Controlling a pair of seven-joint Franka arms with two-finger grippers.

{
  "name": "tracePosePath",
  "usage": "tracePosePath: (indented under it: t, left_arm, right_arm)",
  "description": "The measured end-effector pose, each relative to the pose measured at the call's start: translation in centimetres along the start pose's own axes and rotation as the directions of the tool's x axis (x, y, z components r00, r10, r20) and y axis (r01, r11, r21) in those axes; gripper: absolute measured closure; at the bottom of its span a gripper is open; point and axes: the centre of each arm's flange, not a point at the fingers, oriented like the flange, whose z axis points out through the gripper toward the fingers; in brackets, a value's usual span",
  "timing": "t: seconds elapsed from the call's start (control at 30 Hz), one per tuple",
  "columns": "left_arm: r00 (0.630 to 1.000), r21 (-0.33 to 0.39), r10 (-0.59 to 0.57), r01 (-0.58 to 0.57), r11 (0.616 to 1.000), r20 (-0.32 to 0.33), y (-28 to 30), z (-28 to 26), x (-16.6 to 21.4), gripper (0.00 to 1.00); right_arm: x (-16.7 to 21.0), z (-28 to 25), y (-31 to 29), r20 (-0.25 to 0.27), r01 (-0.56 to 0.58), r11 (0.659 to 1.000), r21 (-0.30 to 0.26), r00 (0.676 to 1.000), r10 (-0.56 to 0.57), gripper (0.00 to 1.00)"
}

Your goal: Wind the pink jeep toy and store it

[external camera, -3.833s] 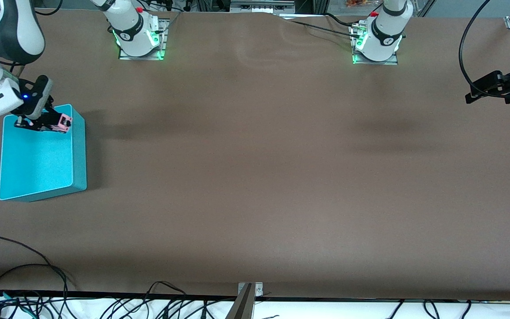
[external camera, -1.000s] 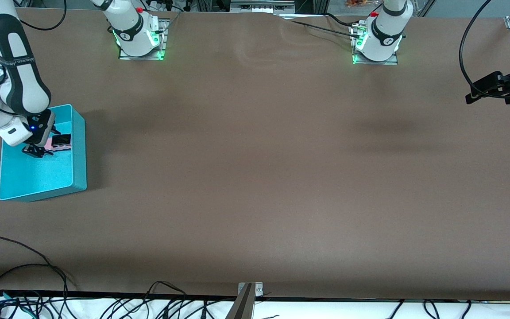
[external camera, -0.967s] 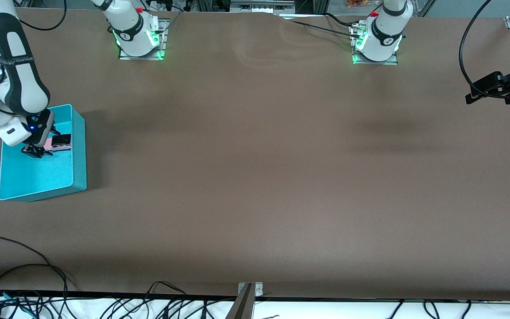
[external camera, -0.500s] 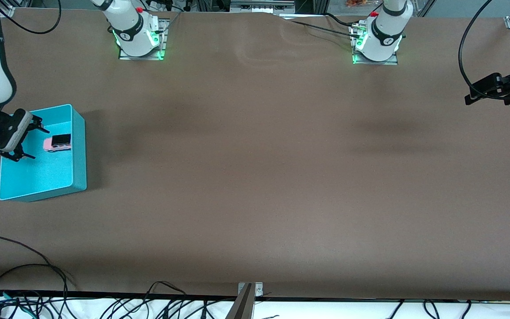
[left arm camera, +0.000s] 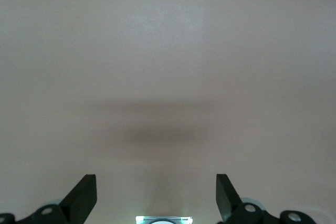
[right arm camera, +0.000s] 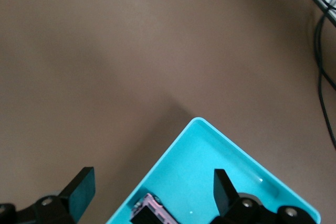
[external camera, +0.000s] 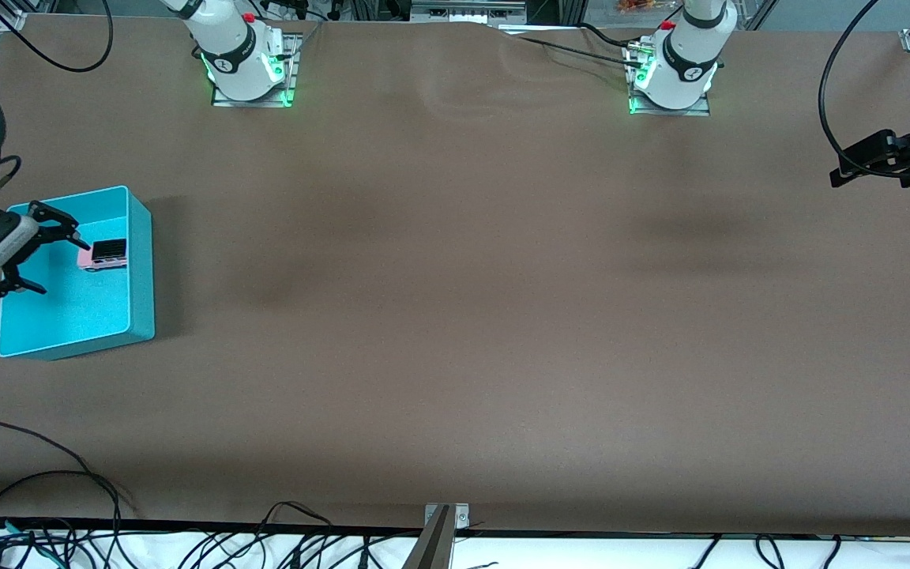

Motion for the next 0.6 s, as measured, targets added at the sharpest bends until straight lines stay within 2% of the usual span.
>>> tracePosePath:
  t: [0.13,0.3,0.43,0.6]
  left_arm:
    - [1.000,0.000,0.000,0.000,1.000,0.000,0.0,0.0,0.0,0.00]
    - [1.000,0.000,0.000,0.000,1.000,0.001,0.0,0.0,0.0,0.00]
    - [1.000,0.000,0.000,0.000,1.000,0.002,0.0,0.1,0.1,0.00]
    - [1.000,0.000,0.000,0.000,1.000,0.002,0.0,0.1,0.1,0.00]
  right_arm:
    - [1.3,-2.8,-0.5,-0.001,-0.126,0.992,0.023,0.992,0.126,0.00]
    - [3.6,-5.3,-1.4,0.010,-0.265,0.964,0.033,0.964,0.265,0.00]
    - [5.8,-5.9,-2.5,0.017,-0.353,0.936,0.017,0.936,0.352,0.00]
    - [8.6,-6.5,-3.9,0.033,-0.453,0.891,-0.032,0.890,0.454,0.00]
